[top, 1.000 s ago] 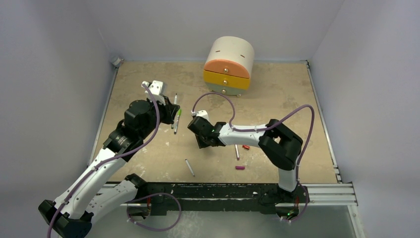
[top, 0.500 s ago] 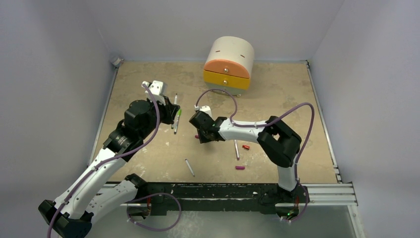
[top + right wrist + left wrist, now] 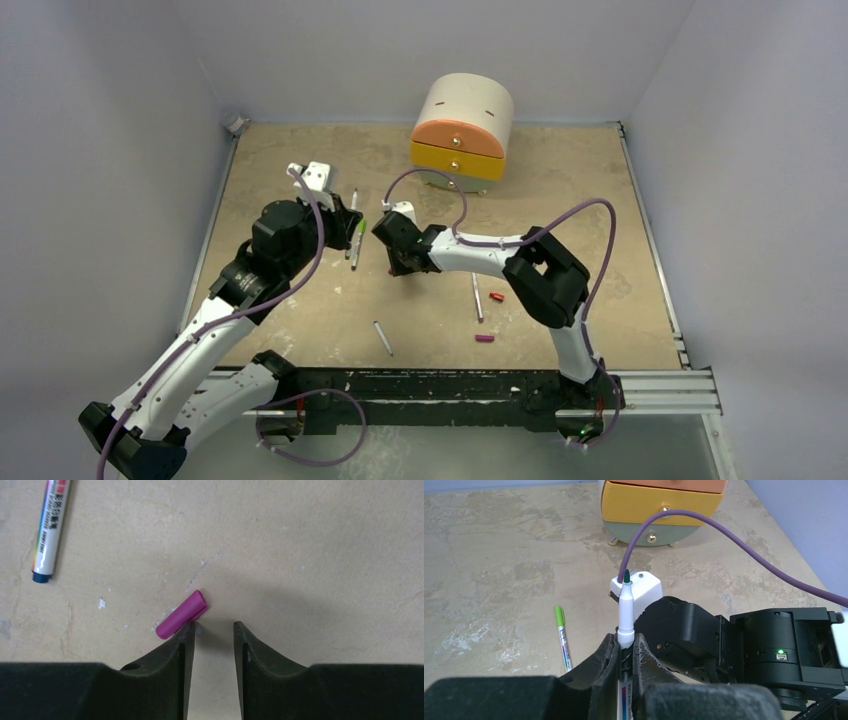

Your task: Insert the pens into the pen caps

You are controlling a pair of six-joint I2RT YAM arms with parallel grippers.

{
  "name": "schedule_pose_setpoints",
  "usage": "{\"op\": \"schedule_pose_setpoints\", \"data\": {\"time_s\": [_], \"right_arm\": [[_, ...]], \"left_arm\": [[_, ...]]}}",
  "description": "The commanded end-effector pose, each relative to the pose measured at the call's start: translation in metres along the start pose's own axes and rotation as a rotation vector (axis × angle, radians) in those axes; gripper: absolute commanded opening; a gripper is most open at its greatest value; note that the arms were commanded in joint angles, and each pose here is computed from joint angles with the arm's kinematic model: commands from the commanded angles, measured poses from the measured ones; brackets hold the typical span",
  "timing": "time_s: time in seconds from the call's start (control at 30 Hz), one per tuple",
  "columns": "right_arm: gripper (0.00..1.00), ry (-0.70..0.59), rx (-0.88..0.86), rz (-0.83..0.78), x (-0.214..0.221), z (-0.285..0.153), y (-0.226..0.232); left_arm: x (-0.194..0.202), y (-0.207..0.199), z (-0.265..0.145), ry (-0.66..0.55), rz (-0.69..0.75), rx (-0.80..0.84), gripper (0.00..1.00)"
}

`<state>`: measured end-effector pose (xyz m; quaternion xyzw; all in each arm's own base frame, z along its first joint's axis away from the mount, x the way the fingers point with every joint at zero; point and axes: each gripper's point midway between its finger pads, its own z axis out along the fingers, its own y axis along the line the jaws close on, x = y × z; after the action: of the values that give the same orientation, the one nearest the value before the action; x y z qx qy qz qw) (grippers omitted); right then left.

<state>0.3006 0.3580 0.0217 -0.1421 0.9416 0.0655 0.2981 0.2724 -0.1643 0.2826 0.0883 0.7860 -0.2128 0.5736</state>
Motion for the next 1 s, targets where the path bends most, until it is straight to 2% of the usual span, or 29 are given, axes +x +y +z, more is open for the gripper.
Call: {"op": "schedule_pose_setpoints", "data": {"time_s": [0.0, 0.2, 0.33, 0.47, 0.57, 0.6, 0.73, 0.97], "right_arm": [[0.37, -0.001, 0.012, -0.003, -0.010, 0.011, -0.001], [0.37, -0.049, 0.004, 0.027, -0.036, 0.007, 0.000], [0.38, -0.125, 0.021, 0.064, -0.060, -0.008, 0.000], [0.45, -0.170, 0.005, 0.129, -0.069, -0.021, 0.011], [0.58, -0.183, -0.009, 0.159, -0.068, -0.021, 0.021], [0.59, -0.172, -0.016, 0.159, -0.065, -0.019, 0.025], [0.60, -0.146, -0.018, 0.174, -0.058, -0.013, 0.032], [0.53, -0.127, 0.001, 0.180, -0.053, -0.010, 0.031]], "left_arm": [[-0.008, 0.002, 0.001, -0.030, 0.015, 0.000, 0.00], [-0.007, 0.002, 0.001, -0.027, 0.014, 0.000, 0.00], [-0.007, 0.003, 0.001, -0.029, 0.014, -0.002, 0.00], [-0.009, 0.005, 0.000, -0.039, 0.004, -0.007, 0.00], [-0.016, 0.011, -0.003, -0.074, -0.016, -0.033, 0.00], [-0.019, 0.014, -0.004, -0.087, -0.024, -0.049, 0.00], [-0.025, 0.025, -0.008, -0.119, -0.037, -0.103, 0.00], [-0.024, 0.026, -0.007, -0.114, -0.041, -0.107, 0.00]]}}
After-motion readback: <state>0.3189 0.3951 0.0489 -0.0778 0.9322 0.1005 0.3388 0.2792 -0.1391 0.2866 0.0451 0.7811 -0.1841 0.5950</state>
